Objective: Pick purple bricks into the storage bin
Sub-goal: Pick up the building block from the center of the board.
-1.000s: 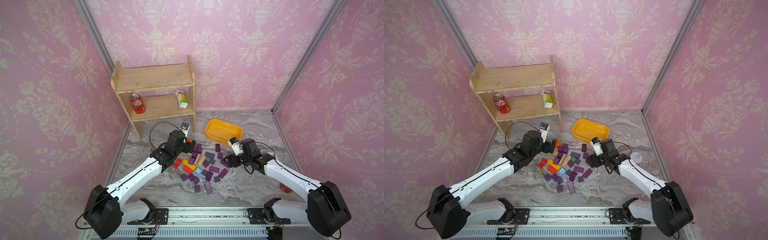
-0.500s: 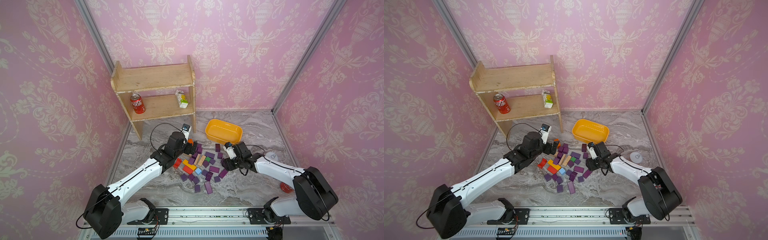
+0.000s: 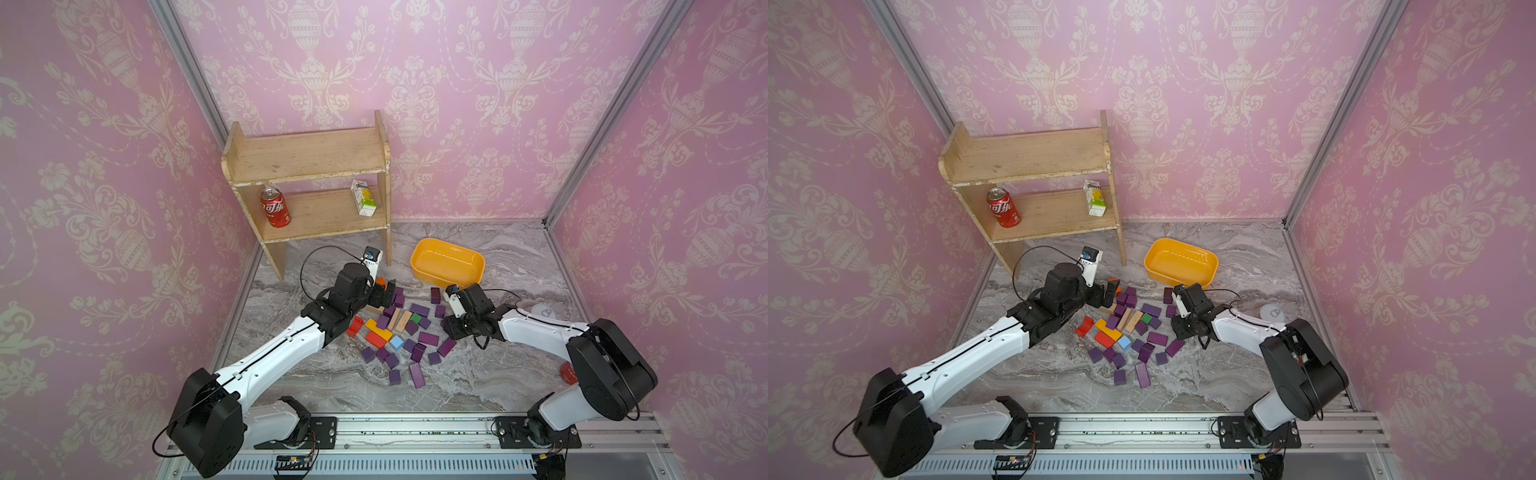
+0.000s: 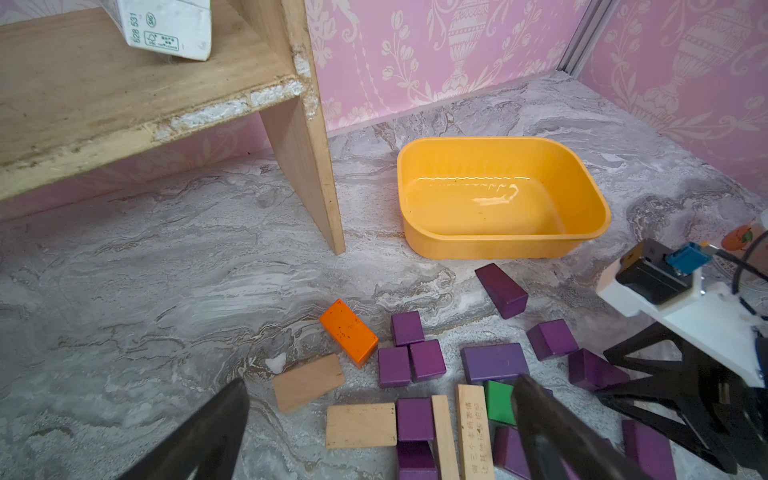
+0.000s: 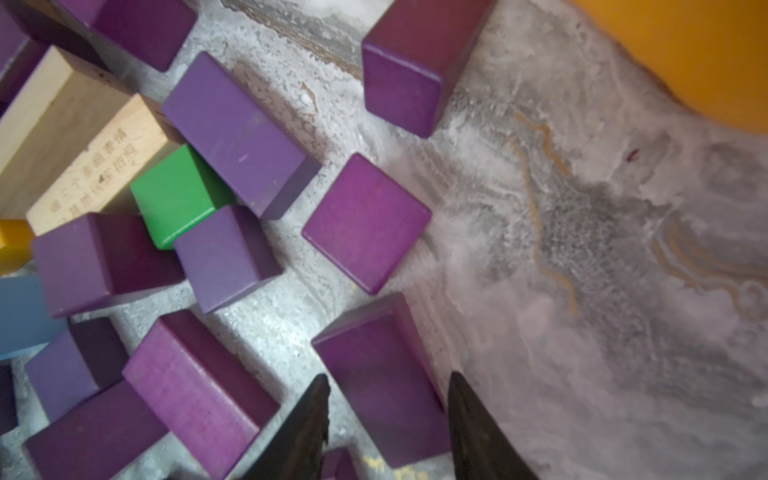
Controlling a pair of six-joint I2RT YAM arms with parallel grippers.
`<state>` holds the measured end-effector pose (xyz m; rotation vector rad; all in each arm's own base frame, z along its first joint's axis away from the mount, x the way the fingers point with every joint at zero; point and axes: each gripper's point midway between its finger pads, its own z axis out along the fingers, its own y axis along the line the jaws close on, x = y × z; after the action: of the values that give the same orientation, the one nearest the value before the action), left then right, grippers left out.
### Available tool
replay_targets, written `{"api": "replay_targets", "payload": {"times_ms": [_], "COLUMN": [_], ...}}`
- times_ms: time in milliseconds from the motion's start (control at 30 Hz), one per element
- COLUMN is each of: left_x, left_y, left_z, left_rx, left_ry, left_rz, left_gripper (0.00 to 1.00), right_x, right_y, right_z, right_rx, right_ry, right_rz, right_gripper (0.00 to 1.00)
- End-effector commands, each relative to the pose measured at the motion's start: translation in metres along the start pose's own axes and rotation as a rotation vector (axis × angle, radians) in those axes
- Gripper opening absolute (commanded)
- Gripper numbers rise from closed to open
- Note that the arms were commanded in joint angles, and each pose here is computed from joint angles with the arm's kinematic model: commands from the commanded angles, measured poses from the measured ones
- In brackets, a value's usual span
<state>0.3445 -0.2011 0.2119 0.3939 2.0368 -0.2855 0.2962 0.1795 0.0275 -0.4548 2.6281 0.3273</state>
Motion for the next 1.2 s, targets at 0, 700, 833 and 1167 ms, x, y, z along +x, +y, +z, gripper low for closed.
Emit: {"api": "replay_targets", "payload": {"times_ms": [0, 700, 833, 1167], "left_x": [0.004, -0.001, -0.003, -0.017], "left_y": [-0.001, 0.015, 0.018, 0.035], "left_z": [0.0, -0.007, -0.008, -0.018], "left_rx": [-0.002, -0.087, -0.101, -0.191], "left_ry": [0.003, -0.033, -0.043, -0.093], "left_rz": [-0.02, -0.063, -0.078, -0.145], "left_gripper": [0.99, 0.99, 0.99, 0.99], "right_x": [-0.011, -0.024, -0.031, -0.072], "right_y": [0.007, 0.012, 0.016, 0.03], "right_z": [0.003, -0.003, -0.014, -0.068], "right_rx": [-0.021, -0.007, -0.024, -0.072], "right_ry": [-0.019, -0.029, -0.044, -0.199], "right_rz": [0.002, -0.015, -0.013, 0.005], "right_gripper": [0.45, 0.3, 0.28, 0.3]}}
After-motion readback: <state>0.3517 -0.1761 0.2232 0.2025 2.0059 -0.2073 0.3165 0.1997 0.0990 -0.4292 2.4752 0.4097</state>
